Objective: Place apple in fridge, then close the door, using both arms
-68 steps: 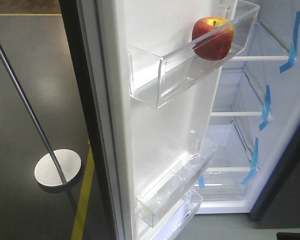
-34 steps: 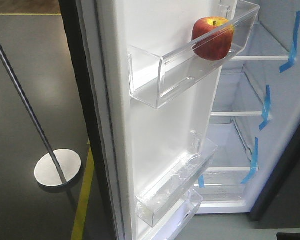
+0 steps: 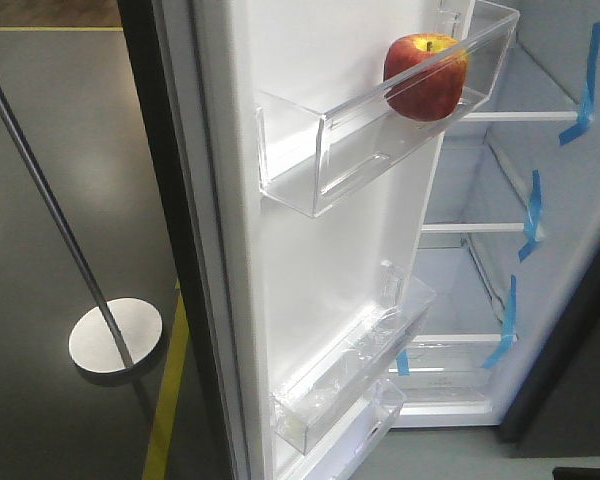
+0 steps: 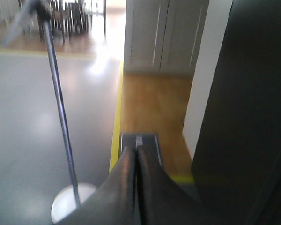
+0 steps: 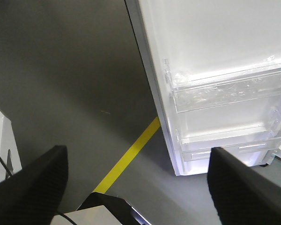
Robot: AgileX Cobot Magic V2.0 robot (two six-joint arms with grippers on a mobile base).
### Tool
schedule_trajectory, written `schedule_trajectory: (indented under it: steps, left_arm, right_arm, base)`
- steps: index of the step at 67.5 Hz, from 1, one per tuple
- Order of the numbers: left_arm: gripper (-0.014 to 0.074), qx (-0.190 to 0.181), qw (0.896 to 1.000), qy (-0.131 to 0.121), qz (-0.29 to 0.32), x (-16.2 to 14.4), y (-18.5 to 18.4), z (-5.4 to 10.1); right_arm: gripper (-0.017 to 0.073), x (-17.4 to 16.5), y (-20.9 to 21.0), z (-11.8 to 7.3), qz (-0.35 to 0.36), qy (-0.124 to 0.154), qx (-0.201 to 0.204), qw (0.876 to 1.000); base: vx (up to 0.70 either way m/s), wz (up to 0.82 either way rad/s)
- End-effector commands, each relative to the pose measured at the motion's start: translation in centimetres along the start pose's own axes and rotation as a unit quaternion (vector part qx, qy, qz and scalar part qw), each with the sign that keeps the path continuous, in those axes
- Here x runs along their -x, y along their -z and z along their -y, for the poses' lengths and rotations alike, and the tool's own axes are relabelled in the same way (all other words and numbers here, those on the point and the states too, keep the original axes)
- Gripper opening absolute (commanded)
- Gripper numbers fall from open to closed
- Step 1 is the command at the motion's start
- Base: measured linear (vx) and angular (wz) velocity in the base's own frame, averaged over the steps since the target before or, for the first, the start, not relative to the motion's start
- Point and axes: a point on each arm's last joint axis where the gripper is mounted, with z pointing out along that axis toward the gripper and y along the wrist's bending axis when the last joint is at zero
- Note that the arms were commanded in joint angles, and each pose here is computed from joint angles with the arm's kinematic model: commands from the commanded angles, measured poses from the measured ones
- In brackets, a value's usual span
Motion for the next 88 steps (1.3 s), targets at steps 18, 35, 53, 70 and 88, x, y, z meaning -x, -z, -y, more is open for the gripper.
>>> schedule_trajectory:
  steps: [18, 35, 53, 70, 88]
  left_arm:
    - [-0.0006, 0.003, 0.989, -0.052, -0.136, 4.6, -7.8, 0.7]
    - [-0.0006, 0.001, 0.968, -0.073, -0.24, 5.9, -13.5, 0.9]
    - [-0.0006, -0.056, 0.957, -0.107, -0.265, 6.3, -19.1, 2.9]
    - [-0.0006, -0.135, 0.945, -0.111, -0.278, 6.4, -23.4, 5.8]
    - [-0.0006, -0.162, 0.935, -0.102, -0.3, 5.6, -27.3, 6.6]
  right_arm:
    - [0.0579, 1.1, 0.4, -0.2, 0.032, -0.002, 0.003, 0.999]
    - [0.0579, 1.1, 0.4, -0.2, 0.032, -0.002, 0.003, 0.999]
    - [0.0579, 1.1, 0.4, -0.2, 0.032, -0.002, 0.003, 0.999]
    - [0.0579, 1.1, 0.4, -0.2, 0.032, -0.002, 0.003, 0.999]
    - [0.0579, 1.1, 0.4, -0.2, 0.032, -0.002, 0.003, 0.999]
  base:
    - [0.0, 0.0]
    - [0.0, 0.0]
    - [0.0, 0.0]
    - [0.0, 0.0]
    - [0.0, 0.0]
